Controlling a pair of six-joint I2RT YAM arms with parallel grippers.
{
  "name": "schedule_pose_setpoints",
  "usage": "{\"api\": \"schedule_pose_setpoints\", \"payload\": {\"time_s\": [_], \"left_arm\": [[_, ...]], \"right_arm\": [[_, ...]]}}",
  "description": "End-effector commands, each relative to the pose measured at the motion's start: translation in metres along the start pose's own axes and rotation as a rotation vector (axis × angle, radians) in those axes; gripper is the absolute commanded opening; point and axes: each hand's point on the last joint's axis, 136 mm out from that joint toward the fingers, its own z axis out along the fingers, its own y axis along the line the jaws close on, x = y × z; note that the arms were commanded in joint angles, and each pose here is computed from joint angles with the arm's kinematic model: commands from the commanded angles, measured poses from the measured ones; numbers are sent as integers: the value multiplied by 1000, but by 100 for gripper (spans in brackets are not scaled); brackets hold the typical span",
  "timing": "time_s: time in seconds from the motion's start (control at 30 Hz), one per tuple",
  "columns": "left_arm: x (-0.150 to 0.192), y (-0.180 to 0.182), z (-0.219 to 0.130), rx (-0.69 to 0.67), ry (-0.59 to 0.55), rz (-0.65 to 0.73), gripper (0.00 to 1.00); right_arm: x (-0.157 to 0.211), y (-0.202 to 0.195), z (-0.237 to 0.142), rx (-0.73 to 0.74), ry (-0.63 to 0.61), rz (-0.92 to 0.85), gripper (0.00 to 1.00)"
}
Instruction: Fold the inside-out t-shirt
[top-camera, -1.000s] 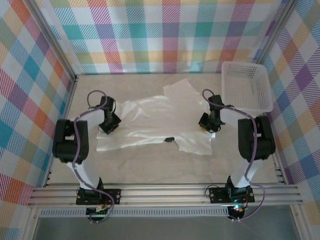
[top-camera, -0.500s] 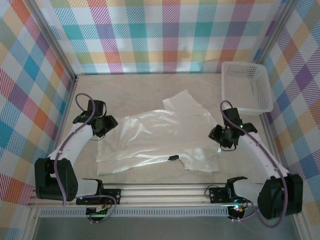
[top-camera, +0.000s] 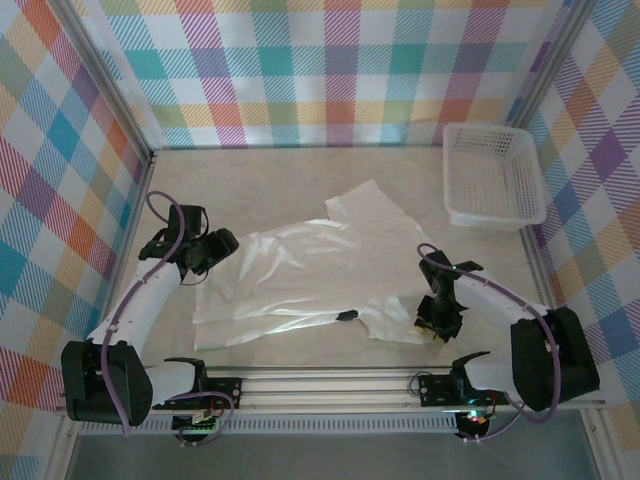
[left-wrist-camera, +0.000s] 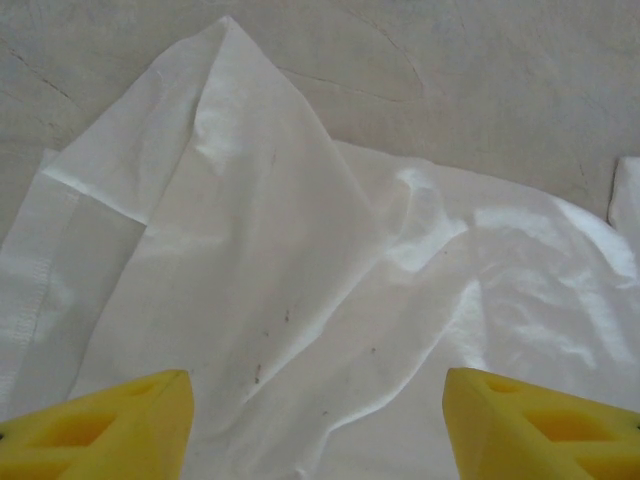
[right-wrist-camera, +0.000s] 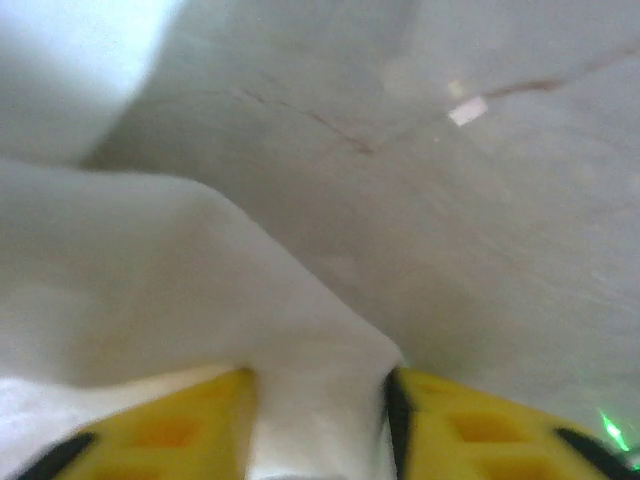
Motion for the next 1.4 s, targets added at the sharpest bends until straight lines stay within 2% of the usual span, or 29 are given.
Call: {"api": "schedule_pose_setpoints", "payload": {"time_s": [0.0,0.03,0.07,0.27,0.33,0.4,0.5,0.53,0.6,0.67,0.7,0.77,0.83,0.93,0.97,1.13,1.37], "left_arm": [[6,8,4,-26,25,-15,67],[6,9,3,-27,25,-17,67],[7,9,3,-28,27,-16,67],[5,11,0,-45,17,-10,67],[2,8,3,-39,15,-20,67],[-1,9,9,-55,13,-40,67],[-10,24,17,-176,10,-95,67],[-12,30,19,-215,14,-96,67],[-13,37,23,-274,32,-95,67],[-15,45,24,-330,44,-100,67],[-17,50,23,-363,43,-106,67],[-23,58,26,-400,47,-135,67],[-31,66,34,-425,58,-175,61],[-44,76,50,-459,57,-202,39],[-48,75,58,-444,65,-202,37],[-67,41,105,-265,112,-172,37],[-78,48,132,-313,118,-171,37]], "right_arm": [[-8,22,1,-63,-9,-19,19],[-10,24,-3,-74,-19,-32,7],[-10,29,-11,-99,-26,-47,0],[-10,121,-102,-490,17,-133,0],[-36,156,-130,-540,-29,-139,0],[-80,179,-144,-528,-117,-114,0],[-153,175,-128,-425,-179,5,0],[-168,175,-122,-422,-186,14,10],[-180,182,-119,-419,-190,-31,39],[-181,189,-129,-417,-209,-98,52],[-182,192,-136,-421,-238,-131,54],[-180,202,-142,-447,-274,-189,50],[-175,213,-134,-444,-275,-224,41],[-165,225,-103,-427,-217,-243,28],[-163,225,-93,-418,-198,-234,25],[-155,221,-60,-402,-133,-240,24],[-144,207,-42,-361,-88,-257,24]]}}
